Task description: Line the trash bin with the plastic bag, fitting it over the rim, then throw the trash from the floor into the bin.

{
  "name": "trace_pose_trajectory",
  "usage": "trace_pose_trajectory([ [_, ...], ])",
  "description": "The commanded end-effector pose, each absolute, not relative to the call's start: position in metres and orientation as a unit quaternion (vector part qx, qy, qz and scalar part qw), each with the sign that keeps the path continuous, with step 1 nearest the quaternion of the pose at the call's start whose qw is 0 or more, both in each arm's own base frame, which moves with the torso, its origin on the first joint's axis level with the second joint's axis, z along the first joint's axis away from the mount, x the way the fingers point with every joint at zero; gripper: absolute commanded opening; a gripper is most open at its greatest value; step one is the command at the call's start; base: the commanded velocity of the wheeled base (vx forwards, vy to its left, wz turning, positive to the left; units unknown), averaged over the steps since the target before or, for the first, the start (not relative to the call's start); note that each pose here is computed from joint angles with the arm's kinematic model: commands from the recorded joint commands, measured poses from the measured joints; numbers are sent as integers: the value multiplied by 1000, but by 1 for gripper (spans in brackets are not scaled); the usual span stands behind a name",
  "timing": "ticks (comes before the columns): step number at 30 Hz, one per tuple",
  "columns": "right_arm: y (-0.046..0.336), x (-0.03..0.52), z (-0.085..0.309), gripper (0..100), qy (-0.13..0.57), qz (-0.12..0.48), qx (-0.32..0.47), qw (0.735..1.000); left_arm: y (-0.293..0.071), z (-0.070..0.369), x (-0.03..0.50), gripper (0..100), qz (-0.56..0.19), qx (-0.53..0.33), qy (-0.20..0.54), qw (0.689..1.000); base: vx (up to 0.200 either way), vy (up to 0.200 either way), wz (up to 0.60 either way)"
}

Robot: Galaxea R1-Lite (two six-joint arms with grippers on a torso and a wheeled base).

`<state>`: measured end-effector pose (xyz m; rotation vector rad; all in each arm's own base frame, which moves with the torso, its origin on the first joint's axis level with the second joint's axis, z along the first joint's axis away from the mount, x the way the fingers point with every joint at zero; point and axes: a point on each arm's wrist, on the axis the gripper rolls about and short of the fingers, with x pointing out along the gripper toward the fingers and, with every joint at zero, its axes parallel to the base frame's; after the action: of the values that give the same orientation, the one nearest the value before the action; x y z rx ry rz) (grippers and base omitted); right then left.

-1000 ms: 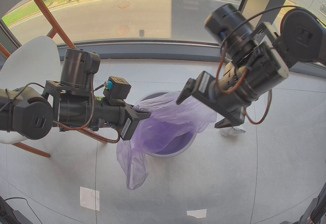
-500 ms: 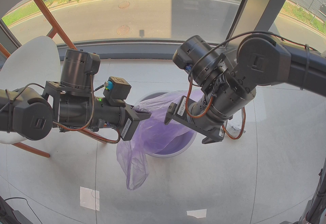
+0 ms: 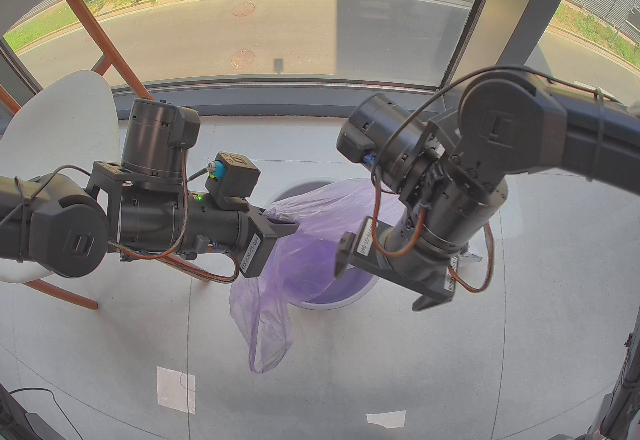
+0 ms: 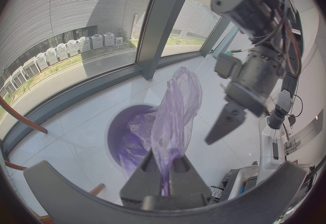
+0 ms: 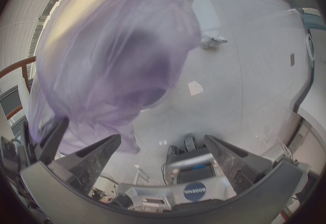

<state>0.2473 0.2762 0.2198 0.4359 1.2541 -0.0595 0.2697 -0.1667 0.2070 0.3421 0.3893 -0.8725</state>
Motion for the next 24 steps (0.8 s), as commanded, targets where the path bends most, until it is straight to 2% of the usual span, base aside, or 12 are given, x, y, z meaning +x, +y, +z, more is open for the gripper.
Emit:
trace_pose_trajectory([
  [1,246,188,262,100,648,-27,185,738,-166,202,268,0,-418,165,195,872,0,0,0],
  [2,220,159,283,100,689,-23,154,708,-166,202,268,0,-418,165,195,872,0,0,0],
  [3,220,159,283,100,689,-23,154,708,-166,202,268,0,-418,165,195,872,0,0,0],
  [4,190,140,307,100,684,30,140,715,-166,202,268,0,-419,164,194,872,0,0,0],
  [5,174,133,295,100,679,56,117,722,-166,202,268,0,-419,165,193,871,0,0,0],
  [7,147,133,262,100,595,154,133,778,-167,202,268,0,-419,164,194,871,0,0,0],
  [9,127,147,210,100,433,255,107,858,-168,203,268,0,-421,165,192,871,0,0,0],
  [11,122,175,183,100,287,284,76,911,-170,203,267,0,-425,165,191,869,0,0,0],
  [13,145,201,178,100,282,273,103,914,-171,203,267,0,-425,164,192,869,0,0,0],
  [15,165,209,222,100,263,246,170,917,-172,202,266,0,-426,164,193,869,0,0,0],
  [19,189,223,291,100,333,151,316,875,-173,203,266,0,-428,164,191,868,0,0,0],
  [24,200,239,317,100,356,119,356,856,-174,203,265,0,-430,163,191,867,0,0,0],
])
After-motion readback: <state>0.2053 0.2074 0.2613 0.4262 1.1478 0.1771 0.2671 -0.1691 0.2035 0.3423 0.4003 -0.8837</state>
